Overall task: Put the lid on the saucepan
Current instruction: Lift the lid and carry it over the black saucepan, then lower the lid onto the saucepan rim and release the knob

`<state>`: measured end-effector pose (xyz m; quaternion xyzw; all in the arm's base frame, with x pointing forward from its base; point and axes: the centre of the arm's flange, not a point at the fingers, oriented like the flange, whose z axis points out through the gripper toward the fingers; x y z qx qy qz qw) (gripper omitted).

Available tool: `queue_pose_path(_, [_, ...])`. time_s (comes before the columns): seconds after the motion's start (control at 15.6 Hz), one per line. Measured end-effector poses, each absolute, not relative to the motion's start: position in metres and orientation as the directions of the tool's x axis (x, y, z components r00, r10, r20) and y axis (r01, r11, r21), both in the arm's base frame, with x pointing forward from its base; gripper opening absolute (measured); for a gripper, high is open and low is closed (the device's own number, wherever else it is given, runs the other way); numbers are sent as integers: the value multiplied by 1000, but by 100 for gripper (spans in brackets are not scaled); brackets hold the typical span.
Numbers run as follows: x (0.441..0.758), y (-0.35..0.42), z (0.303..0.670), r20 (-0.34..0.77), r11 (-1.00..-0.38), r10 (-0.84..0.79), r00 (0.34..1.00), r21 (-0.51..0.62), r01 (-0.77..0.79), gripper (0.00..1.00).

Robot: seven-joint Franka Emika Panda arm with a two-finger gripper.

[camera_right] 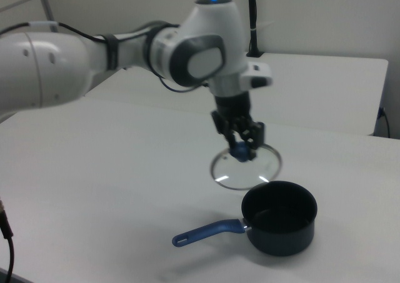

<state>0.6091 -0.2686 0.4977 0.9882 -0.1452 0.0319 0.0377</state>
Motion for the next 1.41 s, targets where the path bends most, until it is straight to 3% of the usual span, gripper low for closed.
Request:
queue_pose_path(0.38, [603, -331, 464, 95, -948, -301, 949, 83, -309, 60])
queue_pose_path(1.41, [587, -357, 438, 69, -935, -351, 934, 26, -354, 60])
